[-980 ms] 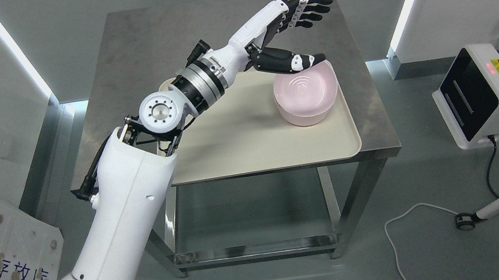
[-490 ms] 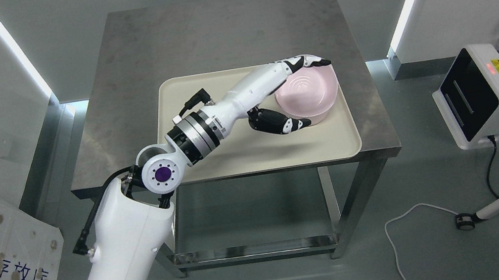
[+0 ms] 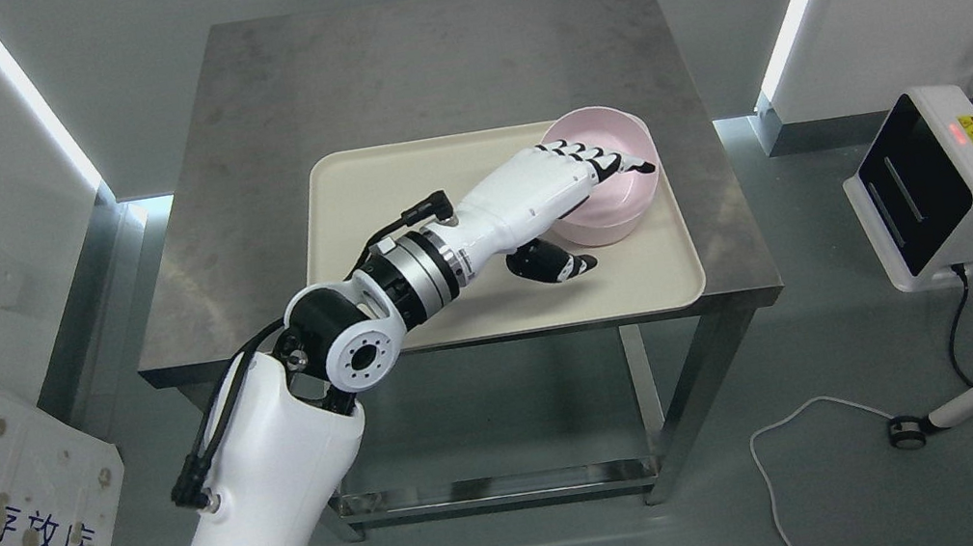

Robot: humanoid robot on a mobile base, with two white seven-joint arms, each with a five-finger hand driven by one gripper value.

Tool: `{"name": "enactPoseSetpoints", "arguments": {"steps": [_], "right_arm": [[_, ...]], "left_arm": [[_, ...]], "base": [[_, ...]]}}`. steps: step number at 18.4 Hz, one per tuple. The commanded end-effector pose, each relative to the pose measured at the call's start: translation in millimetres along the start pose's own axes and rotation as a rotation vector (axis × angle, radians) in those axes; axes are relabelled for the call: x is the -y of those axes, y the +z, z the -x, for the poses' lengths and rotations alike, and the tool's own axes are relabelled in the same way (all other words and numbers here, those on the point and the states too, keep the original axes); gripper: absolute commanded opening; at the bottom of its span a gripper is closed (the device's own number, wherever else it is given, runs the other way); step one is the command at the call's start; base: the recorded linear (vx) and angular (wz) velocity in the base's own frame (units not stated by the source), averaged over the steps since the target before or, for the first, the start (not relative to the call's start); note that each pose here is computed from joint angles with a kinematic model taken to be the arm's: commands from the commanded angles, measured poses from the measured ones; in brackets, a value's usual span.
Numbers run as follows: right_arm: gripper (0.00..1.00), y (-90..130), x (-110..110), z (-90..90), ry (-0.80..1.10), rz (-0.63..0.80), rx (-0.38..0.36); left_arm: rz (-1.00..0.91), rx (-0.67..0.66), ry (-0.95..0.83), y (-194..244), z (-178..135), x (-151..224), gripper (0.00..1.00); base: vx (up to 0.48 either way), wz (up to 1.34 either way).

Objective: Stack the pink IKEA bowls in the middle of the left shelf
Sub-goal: 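Regrasp the stacked pink bowls at the rim with the left hand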

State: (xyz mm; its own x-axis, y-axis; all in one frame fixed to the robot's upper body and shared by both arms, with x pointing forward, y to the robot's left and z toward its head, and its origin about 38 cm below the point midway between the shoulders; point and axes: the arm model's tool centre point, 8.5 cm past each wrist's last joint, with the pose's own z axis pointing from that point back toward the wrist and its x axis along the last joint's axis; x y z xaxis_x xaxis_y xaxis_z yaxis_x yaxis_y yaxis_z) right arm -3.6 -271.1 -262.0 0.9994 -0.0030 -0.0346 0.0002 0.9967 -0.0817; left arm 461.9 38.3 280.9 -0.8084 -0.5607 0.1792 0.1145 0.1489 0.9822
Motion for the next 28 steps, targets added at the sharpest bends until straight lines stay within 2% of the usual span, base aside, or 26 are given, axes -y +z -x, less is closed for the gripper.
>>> {"name": "enactPoseSetpoints", "arguments": {"steps": [1,4,10,14,19,23,28], "right_arm": [[1.0,-1,11,7.0,-0.011,0.017,0.006],[1.0,-1,11,7.2,-0.012,0.017,0.004],[1.0,-1,11,7.2,-0.011,0.017,0.004],[1.0,-1,11,7.2,-0.012,0.017,0.004],[1.0,-1,11,7.2,-0.011,0.017,0.004],[1.0,-1,11,7.2,-0.012,0.017,0.004],[1.0,-1,11,7.0,-0.011,0.017,0.006]], "left_arm": [[0.115,-0.063,-0.114,-23,8,13,0.79],[0.147,-0.097,-0.117,-27,22,13,0.78],[0.194,-0.093,-0.128,-34,14,28,0.76],[0.217,-0.131,-0.112,-34,17,33,0.71],[0.242,-0.167,-0.1,-36,20,40,0.69],[0.241,-0.166,-0.094,-35,20,38,0.58],[0.264,-0.164,-0.087,-35,21,39,0.36]], "base": [[0.0,0.0],[0.0,0.0],[0.0,0.0],[0.0,0.0],[0.0,0.0],[0.0,0.0],[0.0,0.0]]}}
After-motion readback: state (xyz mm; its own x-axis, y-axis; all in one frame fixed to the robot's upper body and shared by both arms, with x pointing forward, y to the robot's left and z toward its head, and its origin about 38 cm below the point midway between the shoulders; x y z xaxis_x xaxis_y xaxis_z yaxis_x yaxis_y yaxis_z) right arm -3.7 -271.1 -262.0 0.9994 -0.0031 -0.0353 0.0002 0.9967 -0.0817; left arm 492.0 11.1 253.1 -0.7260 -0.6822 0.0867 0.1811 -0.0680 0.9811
